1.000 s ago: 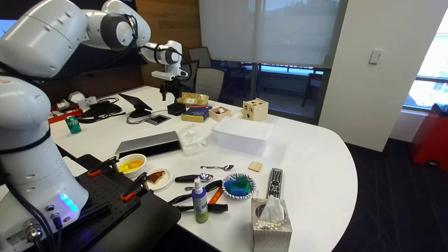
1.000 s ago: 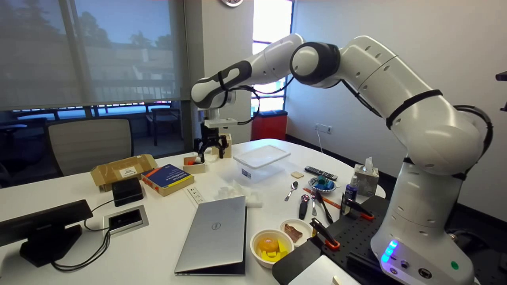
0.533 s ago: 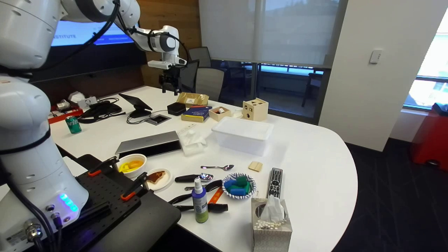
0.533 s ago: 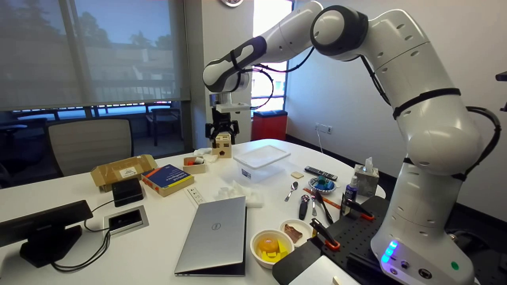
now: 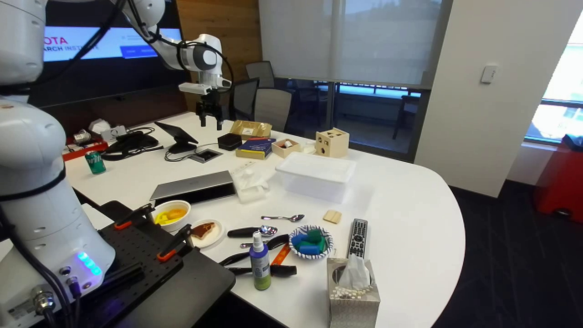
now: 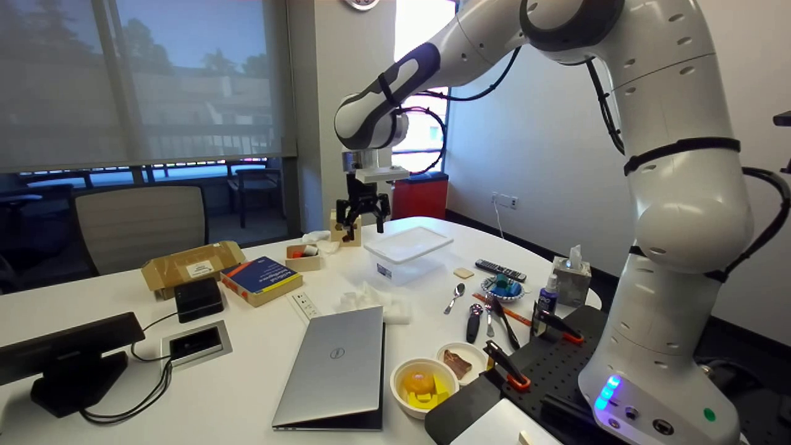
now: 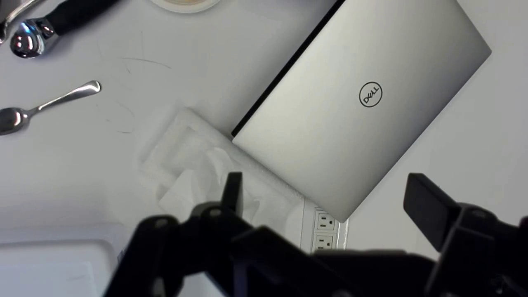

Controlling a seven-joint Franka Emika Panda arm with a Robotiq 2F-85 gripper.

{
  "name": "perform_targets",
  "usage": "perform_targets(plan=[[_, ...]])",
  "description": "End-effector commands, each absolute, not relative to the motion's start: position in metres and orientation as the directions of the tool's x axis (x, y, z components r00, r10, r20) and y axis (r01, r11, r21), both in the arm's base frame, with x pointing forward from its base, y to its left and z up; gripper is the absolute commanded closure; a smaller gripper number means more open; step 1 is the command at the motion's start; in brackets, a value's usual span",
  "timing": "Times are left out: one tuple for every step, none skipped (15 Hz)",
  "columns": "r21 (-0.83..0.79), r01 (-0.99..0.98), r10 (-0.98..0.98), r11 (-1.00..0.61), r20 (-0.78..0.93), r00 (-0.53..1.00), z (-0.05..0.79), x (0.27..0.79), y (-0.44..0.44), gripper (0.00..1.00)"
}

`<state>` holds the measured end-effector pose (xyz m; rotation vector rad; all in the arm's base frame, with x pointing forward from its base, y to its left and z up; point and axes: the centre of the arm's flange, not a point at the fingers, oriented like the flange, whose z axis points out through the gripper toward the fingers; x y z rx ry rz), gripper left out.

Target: Close the laptop

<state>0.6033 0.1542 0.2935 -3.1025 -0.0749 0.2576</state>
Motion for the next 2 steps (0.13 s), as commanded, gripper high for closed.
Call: perform_targets(plan=[[-0.044, 0.01, 0.015, -0.999, -0.104, 0.994, 0.2965, 0.5632, 0.1486, 0.0], [-0.048, 0.012, 0.017, -0.999, -0.09, 0.996, 0.295, 0.5598, 0.1481, 0.0]])
